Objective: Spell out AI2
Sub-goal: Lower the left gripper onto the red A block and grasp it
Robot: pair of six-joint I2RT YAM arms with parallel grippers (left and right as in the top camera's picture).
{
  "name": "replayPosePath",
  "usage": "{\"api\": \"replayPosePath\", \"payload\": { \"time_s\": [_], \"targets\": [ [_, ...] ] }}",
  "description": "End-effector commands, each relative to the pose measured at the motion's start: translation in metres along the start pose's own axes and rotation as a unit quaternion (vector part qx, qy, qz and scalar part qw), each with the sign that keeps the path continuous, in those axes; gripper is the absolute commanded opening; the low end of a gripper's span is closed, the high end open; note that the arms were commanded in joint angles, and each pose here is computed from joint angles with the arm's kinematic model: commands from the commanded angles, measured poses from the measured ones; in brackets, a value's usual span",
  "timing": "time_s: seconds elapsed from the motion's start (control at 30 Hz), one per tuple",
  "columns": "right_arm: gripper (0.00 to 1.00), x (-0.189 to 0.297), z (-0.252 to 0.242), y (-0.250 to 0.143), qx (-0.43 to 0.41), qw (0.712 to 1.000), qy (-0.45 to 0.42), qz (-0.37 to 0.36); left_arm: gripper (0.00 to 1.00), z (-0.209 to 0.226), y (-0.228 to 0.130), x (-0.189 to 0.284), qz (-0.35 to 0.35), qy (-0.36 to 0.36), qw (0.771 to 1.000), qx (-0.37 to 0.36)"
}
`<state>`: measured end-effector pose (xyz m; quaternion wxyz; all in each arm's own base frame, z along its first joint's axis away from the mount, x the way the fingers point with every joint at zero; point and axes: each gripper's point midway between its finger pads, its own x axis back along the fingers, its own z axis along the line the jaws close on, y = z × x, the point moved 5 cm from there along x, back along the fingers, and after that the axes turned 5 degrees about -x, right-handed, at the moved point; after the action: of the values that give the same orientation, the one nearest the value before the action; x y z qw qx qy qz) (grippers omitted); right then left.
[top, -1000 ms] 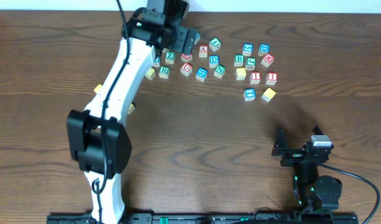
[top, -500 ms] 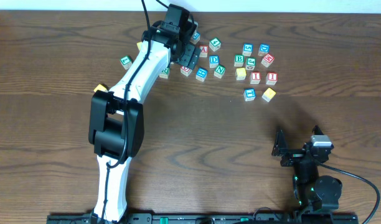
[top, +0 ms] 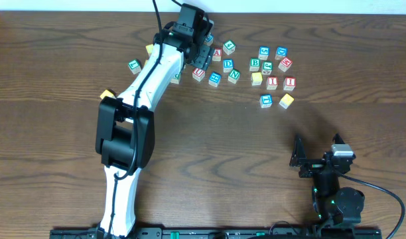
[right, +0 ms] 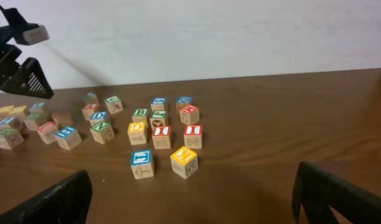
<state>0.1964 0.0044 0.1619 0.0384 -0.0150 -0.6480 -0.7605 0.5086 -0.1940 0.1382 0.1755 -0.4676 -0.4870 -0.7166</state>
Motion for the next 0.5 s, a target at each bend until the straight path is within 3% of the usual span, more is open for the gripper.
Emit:
{"api": "replayPosePath", "payload": {
  "time_s": [0.0,0.23,0.47],
  "targets": [
    [0.99,0.0,0.001,-0.001,0.005,1.0,0.001,0.0,0.76,-0.006,0.006,-0.003,-0.009,0.004,1.0,-0.008],
    [0.99,0.0,0.001,-0.001,0.005,1.0,0.001,0.0,0.76,-0.008,0.019,-0.006,-0.044,0.007,0.998,0.033],
    [0.99,0.0,0.001,-0.001,0.005,1.0,0.001,0.0,0.67,-0.012,0.037,-0.005,-0.055,0.035,0.995,0.073]
  ]
}}
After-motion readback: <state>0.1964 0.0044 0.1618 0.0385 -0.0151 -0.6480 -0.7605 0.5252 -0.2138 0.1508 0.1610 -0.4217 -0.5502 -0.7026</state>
